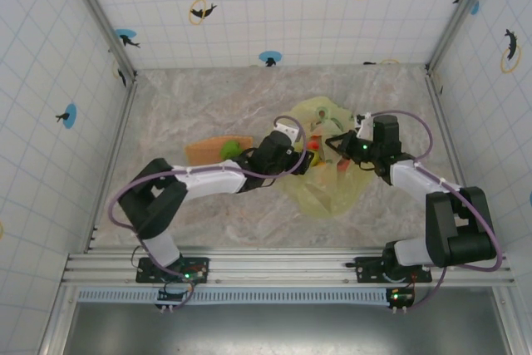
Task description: Place the fruits into the plastic bag
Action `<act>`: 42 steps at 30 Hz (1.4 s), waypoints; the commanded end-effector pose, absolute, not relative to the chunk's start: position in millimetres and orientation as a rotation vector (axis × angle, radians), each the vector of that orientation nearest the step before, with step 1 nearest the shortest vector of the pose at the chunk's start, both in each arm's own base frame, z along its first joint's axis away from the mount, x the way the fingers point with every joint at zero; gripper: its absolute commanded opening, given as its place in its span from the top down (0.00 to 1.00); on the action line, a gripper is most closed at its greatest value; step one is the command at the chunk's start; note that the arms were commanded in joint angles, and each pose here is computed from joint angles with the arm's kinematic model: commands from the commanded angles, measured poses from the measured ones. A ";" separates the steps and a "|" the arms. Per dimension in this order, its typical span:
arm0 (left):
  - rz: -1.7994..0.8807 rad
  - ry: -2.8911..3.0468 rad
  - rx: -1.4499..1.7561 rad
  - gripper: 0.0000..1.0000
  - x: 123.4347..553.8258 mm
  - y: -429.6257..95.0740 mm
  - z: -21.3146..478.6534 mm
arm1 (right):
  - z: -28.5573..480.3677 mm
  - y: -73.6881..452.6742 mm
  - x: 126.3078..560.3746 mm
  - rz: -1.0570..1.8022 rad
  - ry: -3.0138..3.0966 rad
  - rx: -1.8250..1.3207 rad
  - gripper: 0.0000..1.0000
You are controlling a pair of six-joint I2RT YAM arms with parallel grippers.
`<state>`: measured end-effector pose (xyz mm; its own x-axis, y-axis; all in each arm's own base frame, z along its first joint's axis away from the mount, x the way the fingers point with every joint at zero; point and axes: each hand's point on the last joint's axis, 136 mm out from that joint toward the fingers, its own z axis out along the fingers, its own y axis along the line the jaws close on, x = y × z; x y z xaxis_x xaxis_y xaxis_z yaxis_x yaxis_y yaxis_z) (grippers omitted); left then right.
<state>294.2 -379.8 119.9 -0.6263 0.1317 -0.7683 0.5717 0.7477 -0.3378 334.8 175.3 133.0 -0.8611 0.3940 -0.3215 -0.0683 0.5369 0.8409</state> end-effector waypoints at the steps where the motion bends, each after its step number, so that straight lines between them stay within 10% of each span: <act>1: -0.748 2.122 0.613 0.24 278.6 -367.4 138.8 | 150.1 173.9 340.2 1.283 2.247 0.224 1.00; 42: -0.374 2.246 -0.076 0.15 319.2 -148.0 150.6 | 190.0 190.6 344.1 1.259 2.182 0.157 1.00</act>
